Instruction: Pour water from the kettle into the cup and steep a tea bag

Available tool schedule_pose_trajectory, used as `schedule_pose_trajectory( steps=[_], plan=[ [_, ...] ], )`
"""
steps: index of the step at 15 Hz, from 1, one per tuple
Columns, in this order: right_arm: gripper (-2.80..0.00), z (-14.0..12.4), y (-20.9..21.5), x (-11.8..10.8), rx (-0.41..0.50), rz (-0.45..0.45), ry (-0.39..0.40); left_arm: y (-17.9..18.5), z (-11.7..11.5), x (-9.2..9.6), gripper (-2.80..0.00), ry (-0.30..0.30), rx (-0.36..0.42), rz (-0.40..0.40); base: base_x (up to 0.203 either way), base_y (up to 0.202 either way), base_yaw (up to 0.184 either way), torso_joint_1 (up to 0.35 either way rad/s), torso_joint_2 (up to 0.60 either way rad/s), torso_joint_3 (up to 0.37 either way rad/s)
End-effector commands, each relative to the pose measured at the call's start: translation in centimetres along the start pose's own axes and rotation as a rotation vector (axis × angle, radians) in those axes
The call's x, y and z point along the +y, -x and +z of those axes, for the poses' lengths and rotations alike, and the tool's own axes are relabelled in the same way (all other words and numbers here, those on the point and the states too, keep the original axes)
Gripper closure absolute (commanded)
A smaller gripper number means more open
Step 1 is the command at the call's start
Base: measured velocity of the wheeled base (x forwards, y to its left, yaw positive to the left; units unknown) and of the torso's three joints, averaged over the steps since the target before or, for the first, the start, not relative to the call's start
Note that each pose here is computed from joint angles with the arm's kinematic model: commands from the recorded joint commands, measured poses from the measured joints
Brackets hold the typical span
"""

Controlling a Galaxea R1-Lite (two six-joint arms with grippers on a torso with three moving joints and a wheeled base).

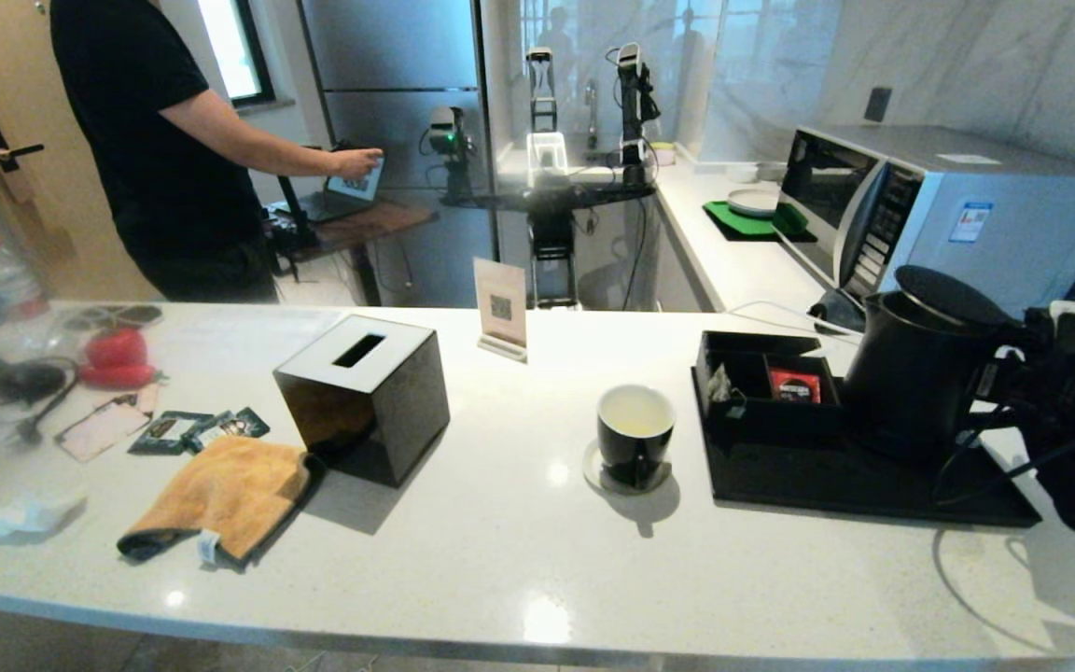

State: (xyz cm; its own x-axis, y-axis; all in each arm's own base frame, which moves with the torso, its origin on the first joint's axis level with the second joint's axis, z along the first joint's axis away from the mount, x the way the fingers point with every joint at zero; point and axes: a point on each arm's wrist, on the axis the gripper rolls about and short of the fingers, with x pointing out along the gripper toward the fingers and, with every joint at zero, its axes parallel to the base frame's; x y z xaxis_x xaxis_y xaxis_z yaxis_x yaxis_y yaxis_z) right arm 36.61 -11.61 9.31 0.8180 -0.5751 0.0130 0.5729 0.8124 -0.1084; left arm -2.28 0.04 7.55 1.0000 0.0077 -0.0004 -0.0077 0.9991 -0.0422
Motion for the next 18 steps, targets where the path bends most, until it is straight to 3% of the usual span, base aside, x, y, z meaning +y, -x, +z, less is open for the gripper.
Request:
schedule_pose_trajectory(
  steps=[1, 8, 9, 18],
  plan=[
    [0.00, -0.40, -0.03, -0.07, 0.010, -0.004, 0.007, -0.01, 0.00, 0.00, 0.00, 0.001, 0.001, 0.000, 0.000, 0.000, 0.000, 0.000, 0.00, 0.000],
    [0.00, -0.96, 0.43, -0.22, 0.009, -0.004, 0.010, -0.01, 0.00, 0.00, 0.00, 0.001, 0.001, 0.000, 0.000, 0.000, 0.000, 0.000, 0.00, 0.000],
    [-2.80, -0.89, 0.44, -0.23, 0.007, -0.005, 0.010, -0.01, 0.00, 0.00, 0.00, 0.001, 0.001, 0.000, 0.000, 0.000, 0.000, 0.000, 0.00, 0.000],
    [-2.80, -0.48, 0.65, -0.35, 0.002, -0.007, 0.009, -0.01, 0.00, 0.00, 0.00, 0.001, 0.001, 0.000, 0.000, 0.000, 0.000, 0.000, 0.00, 0.000]
  ],
)
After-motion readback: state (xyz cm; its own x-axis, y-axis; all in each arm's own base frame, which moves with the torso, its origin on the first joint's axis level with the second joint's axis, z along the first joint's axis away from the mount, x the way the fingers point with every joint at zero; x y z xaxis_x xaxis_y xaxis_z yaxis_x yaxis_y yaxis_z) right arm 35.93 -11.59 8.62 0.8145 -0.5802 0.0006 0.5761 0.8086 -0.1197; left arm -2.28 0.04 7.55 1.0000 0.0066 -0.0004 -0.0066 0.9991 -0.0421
